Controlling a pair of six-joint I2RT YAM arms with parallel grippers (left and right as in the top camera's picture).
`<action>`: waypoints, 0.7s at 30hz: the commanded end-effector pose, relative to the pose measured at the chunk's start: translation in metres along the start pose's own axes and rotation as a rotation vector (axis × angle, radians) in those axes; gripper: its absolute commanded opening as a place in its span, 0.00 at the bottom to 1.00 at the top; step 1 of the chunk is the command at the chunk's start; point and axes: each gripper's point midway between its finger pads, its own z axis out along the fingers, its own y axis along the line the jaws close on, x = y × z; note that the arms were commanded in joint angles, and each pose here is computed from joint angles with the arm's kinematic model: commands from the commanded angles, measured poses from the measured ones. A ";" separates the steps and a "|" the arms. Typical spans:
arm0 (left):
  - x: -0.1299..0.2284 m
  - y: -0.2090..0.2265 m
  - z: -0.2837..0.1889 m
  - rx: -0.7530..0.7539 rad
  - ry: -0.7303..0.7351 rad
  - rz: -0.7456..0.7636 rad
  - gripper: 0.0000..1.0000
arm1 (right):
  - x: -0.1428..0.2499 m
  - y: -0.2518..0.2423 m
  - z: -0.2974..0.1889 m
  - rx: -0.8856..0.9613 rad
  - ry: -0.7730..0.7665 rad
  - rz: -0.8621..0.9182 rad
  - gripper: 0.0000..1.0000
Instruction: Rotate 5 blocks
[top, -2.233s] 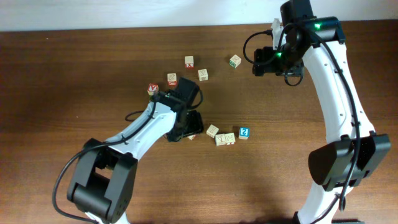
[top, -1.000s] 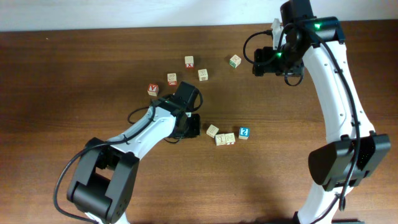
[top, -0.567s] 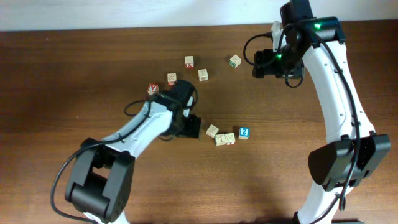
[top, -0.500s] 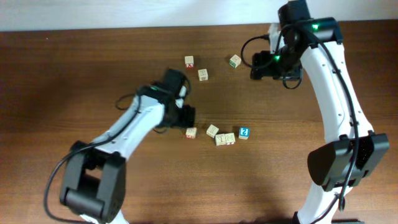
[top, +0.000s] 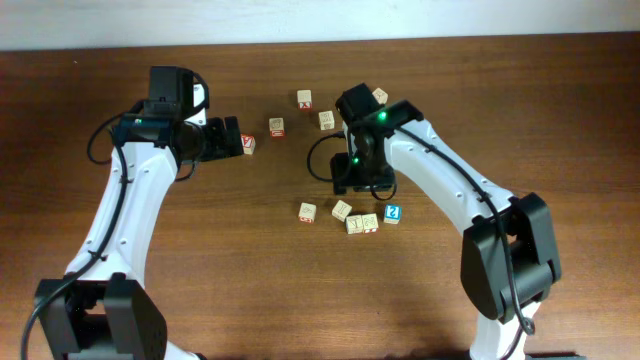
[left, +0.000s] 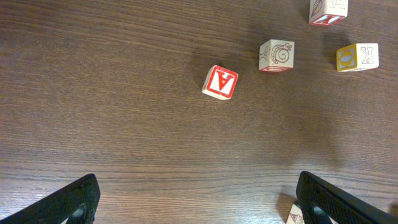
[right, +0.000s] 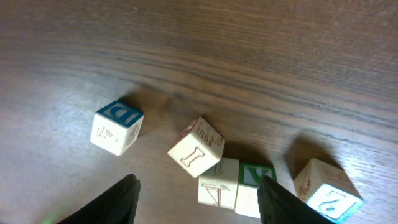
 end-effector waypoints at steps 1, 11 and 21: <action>-0.007 0.000 -0.009 -0.002 -0.032 0.016 0.99 | 0.007 -0.003 0.014 0.055 -0.013 0.102 0.61; -0.007 0.000 -0.009 -0.001 -0.033 0.016 0.99 | 0.010 -0.014 0.049 0.057 -0.057 0.131 0.51; -0.007 0.000 -0.009 -0.001 -0.033 0.016 0.99 | 0.007 0.004 0.061 -0.017 -0.092 0.028 0.50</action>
